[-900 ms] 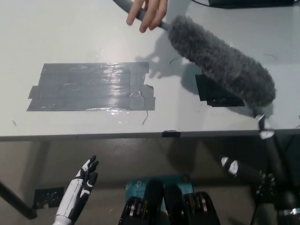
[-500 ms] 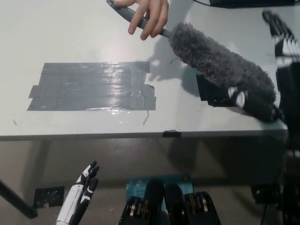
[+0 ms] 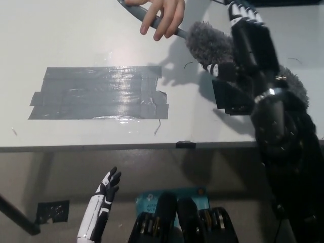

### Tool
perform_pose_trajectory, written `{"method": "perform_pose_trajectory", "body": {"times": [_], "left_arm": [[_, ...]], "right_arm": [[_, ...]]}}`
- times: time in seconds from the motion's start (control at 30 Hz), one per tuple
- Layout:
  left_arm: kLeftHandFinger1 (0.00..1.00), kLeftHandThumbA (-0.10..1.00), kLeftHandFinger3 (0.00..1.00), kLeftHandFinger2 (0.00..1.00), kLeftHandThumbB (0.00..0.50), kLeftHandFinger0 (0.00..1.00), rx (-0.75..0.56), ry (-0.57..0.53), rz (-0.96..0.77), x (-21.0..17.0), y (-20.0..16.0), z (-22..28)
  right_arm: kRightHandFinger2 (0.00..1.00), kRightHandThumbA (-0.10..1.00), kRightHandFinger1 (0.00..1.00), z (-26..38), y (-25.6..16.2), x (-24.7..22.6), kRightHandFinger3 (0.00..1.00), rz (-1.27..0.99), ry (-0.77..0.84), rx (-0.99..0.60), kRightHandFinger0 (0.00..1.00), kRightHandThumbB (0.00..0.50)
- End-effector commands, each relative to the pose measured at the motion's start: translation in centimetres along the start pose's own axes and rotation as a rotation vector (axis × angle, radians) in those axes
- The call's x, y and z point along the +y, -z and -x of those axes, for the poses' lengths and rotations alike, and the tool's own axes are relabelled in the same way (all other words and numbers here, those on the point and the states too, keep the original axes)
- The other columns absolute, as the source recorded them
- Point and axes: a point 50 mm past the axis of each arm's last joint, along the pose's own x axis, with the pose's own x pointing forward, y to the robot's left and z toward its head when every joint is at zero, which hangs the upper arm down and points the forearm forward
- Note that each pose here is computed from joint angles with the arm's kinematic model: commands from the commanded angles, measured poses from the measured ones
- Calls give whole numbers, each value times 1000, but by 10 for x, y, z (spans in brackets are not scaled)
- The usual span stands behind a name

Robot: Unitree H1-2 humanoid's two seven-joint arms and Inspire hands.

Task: A person hands a grey duster to the robot and the robot grabs it with its right hand and places it on the black marked spot infron tof it on the desk

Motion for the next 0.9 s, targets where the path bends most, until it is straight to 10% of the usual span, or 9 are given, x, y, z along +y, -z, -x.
{"method": "perform_pose_trajectory", "body": {"times": [0.0, 0.43, 0.57, 0.6, 0.63, 0.67, 0.73, 0.8, 0.87], "left_arm": [[1000, 1000, 1000, 1000, 244, 1000, -52, -25, 27, 3, -5, 9], [1000, 1000, 1000, 1000, 213, 1000, -27, -2, -11, 14, 8, 22], [1000, 1000, 1000, 1000, 200, 1000, -35, 0, -17, 15, 8, 20], [1000, 1000, 1000, 1000, 205, 1000, -35, 3, -20, 16, 8, 20], [1000, 1000, 1000, 1000, 206, 1000, -35, 5, -25, 16, 8, 19], [1000, 1000, 1000, 1000, 201, 1000, -38, 5, -24, 16, 8, 17], [1000, 1000, 1000, 1000, 189, 1000, -39, 8, -26, 17, 7, 17], [1000, 1000, 1000, 1000, 198, 1000, -38, 8, -30, 17, 8, 17], [1000, 1000, 1000, 1000, 208, 1000, -32, 7, -32, 17, 8, 18]], "right_arm": [[1000, 1000, 1000, -25, -6, 0, 1000, -6, -27, 44, 1000, 411], [1000, 1000, 1000, -58, 44, 41, 1000, 151, -135, 244, 1000, 481], [1000, 420, 1000, -70, 53, 40, 1000, 238, 22, 284, 1000, 362], [391, 11, 365, -69, 55, 37, 571, 228, 111, 255, 500, 254], [334, -78, 169, -68, 57, 36, 528, 240, 176, 222, 151, 280], [208, -96, 34, -68, 57, 35, 443, 246, 212, 204, 30, 263], [552, -100, 123, -66, 59, 35, 399, 243, 247, 163, 0, 183], [800, -100, 308, -64, 60, 35, 630, 211, 258, 129, 0, 151], [840, -100, 433, -62, 59, 33, 897, 202, 273, 110, 0, 120]]}}
